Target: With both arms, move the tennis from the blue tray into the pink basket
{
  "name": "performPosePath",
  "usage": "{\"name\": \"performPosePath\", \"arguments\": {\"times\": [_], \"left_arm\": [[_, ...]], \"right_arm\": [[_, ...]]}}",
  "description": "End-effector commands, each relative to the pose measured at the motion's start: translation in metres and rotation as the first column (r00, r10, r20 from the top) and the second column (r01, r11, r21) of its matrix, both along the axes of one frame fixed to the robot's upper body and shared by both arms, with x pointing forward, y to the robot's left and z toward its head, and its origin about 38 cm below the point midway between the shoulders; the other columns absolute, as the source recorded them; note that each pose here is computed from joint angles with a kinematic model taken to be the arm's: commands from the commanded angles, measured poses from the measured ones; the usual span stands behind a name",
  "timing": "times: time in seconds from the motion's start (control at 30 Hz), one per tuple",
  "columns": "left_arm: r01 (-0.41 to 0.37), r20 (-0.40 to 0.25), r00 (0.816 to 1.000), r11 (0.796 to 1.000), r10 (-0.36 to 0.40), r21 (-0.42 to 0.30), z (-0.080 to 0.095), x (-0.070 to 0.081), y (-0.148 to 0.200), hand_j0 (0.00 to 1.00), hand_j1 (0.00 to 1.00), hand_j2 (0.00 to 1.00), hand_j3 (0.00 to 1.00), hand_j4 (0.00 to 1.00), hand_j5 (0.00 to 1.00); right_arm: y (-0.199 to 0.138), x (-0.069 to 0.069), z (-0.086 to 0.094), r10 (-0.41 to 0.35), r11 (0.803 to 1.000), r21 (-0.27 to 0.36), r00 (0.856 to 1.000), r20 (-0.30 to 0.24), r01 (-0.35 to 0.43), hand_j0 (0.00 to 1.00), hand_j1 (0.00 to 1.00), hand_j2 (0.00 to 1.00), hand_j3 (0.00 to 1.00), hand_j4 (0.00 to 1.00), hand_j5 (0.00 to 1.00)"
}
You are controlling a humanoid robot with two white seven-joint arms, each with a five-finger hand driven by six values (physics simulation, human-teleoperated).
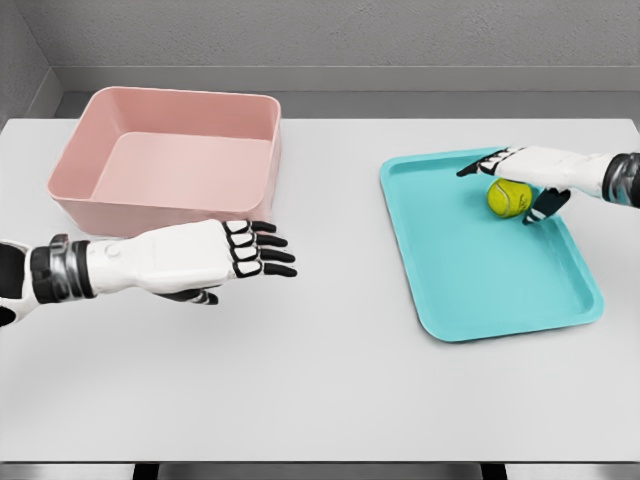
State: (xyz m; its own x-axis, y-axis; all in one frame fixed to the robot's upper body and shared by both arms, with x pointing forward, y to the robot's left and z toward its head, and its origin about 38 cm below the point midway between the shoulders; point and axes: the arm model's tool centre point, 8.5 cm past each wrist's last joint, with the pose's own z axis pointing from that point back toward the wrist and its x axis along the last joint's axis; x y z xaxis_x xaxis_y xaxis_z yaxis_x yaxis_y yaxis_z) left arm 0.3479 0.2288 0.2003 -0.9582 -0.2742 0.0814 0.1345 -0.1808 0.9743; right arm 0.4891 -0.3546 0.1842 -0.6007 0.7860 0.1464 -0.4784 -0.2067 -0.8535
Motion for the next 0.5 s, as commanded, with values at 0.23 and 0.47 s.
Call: {"name": "performPosePath", "arguments": {"times": [0.23,0.47], "left_arm": [[0.027,-0.051,0.998,0.999,-0.025,0.039,-0.017,-0.008,-0.005,1.00,1.00,1.00,1.00,1.00,1.00],[0.025,-0.053,0.998,0.999,-0.023,0.041,-0.017,-0.009,-0.004,1.00,1.00,1.00,1.00,1.00,1.00]], "right_arm": [[-0.003,0.013,-0.017,-0.083,0.995,-0.054,0.995,-0.056,0.080,1.00,1.00,1.00,1.00,1.00,1.00],[-0.011,0.015,-0.017,-0.103,0.992,-0.079,0.993,-0.060,0.098,1.00,1.00,1.00,1.00,1.00,1.00]]}}
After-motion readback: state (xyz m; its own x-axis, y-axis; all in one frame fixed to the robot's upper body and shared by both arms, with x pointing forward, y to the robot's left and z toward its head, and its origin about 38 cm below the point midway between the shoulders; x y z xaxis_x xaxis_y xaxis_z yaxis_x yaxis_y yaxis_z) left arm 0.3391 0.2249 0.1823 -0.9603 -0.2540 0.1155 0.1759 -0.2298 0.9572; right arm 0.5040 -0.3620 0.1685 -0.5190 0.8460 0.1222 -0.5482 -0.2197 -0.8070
